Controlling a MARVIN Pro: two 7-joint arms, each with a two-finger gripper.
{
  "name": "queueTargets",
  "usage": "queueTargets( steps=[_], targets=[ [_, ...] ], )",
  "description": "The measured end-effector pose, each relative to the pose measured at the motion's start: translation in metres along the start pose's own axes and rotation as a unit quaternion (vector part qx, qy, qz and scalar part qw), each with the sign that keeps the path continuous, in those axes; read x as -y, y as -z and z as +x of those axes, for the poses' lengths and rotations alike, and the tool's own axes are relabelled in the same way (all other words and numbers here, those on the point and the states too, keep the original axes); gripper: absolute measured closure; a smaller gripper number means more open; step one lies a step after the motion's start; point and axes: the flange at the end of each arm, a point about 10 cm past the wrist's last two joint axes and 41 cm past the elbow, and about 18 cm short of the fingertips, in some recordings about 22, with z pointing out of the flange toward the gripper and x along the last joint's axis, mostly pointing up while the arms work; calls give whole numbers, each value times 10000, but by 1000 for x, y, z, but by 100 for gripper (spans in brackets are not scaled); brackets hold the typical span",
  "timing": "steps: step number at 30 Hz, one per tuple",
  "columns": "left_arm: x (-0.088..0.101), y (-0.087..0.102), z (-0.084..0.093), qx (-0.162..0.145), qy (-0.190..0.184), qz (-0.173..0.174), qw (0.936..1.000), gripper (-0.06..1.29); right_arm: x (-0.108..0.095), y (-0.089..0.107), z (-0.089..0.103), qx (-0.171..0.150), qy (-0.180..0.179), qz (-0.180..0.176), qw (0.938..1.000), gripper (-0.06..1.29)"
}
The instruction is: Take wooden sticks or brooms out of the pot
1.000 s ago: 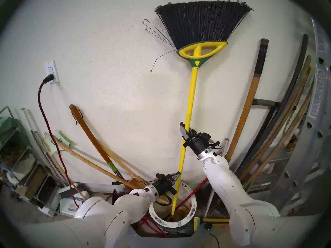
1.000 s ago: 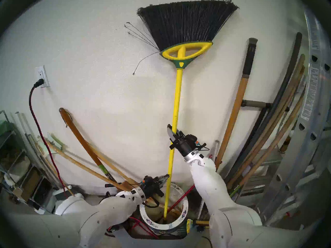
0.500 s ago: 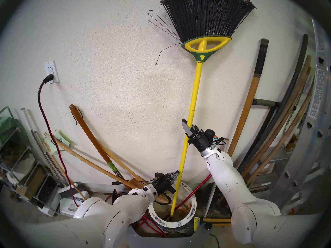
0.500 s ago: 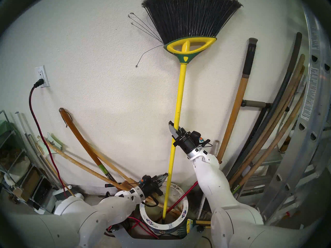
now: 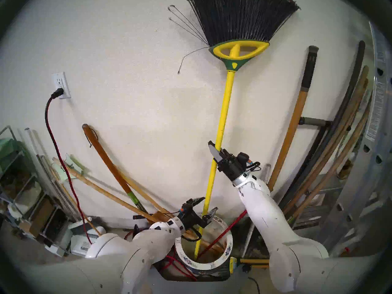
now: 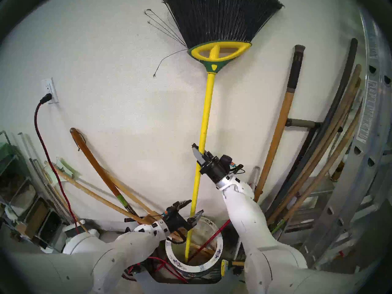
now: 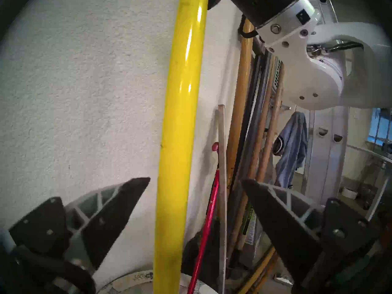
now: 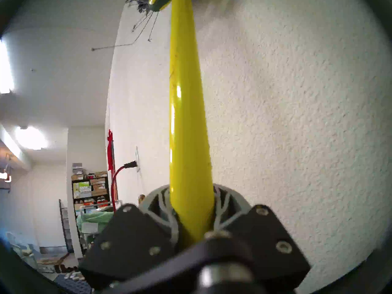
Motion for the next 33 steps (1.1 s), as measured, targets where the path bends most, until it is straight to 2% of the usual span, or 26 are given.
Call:
queueTargets(
  steps=[1, 3, 16, 17, 19, 28, 33],
  targets=[
    [2, 0, 1, -14, -5, 9, 10000, 9, 1, 0, 0, 3, -24, 25, 10000, 102],
    [4, 1, 3, -33, -13, 22, 10000, 2, 3, -1, -1, 4, -59, 56, 10000, 102],
    [11, 4, 6, -78, -10, 114, 9999, 4, 13, -4, 0, 2, -246, 293, 9993, 103],
    [11, 3, 6, -81, -7, 117, 9999, 35, 14, -4, 1, 2, -256, 305, 9992, 103],
    [11, 3, 6, -86, -1, 128, 9999, 108, 14, -4, 1, 2, -273, 324, 9991, 103],
    [12, -3, 10, -134, -4, 159, 9998, 105, 20, -8, 5, -21, -335, 434, 9985, 103],
    [15, -9, 21, -273, -99, 63, 9996, 105, 23, -17, 14, -107, -325, 546, 9979, 103]
  ],
)
